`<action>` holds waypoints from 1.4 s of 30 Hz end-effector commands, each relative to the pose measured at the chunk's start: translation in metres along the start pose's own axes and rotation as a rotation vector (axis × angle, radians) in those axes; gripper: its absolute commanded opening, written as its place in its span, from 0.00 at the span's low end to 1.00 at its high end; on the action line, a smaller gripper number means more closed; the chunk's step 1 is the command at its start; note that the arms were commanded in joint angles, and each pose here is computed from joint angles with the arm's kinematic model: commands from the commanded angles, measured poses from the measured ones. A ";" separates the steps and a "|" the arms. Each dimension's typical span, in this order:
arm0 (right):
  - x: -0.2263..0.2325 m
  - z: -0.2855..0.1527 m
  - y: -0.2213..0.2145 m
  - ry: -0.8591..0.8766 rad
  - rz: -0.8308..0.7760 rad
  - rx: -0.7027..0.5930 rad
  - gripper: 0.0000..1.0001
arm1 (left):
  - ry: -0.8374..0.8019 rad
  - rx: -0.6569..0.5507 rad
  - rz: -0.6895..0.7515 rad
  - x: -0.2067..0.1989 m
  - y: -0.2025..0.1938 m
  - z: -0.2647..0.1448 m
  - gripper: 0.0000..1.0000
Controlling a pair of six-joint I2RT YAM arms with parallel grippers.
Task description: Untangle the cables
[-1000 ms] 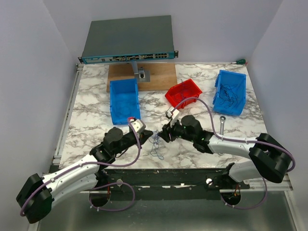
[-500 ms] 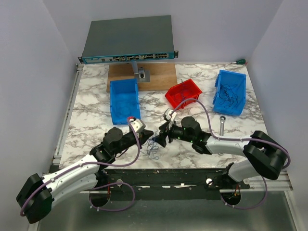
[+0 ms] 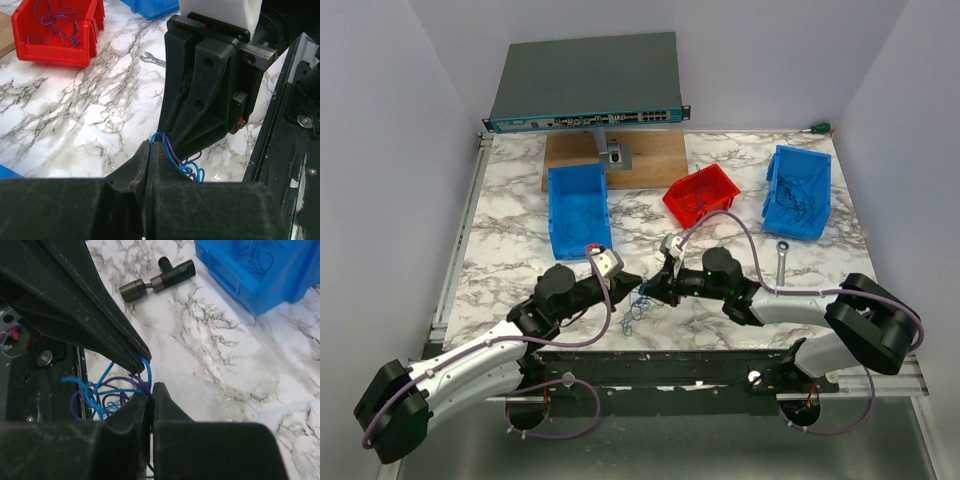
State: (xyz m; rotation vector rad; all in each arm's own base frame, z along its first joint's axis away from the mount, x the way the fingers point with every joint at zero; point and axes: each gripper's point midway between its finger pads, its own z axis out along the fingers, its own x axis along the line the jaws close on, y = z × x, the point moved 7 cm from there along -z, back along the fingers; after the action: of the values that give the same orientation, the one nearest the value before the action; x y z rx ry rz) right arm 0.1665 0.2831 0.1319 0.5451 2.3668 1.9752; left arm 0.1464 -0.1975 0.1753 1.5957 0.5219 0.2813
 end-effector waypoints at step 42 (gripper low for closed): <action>-0.111 -0.189 0.111 -1.455 0.405 -0.403 0.01 | 1.143 -0.297 -0.270 0.107 0.176 -0.096 0.00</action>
State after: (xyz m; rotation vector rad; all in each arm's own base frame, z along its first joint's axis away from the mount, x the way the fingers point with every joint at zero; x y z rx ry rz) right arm 0.2573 0.0919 0.2376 1.7144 1.0014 1.1662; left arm 0.2142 -0.0634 0.3212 0.8313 1.5129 0.9699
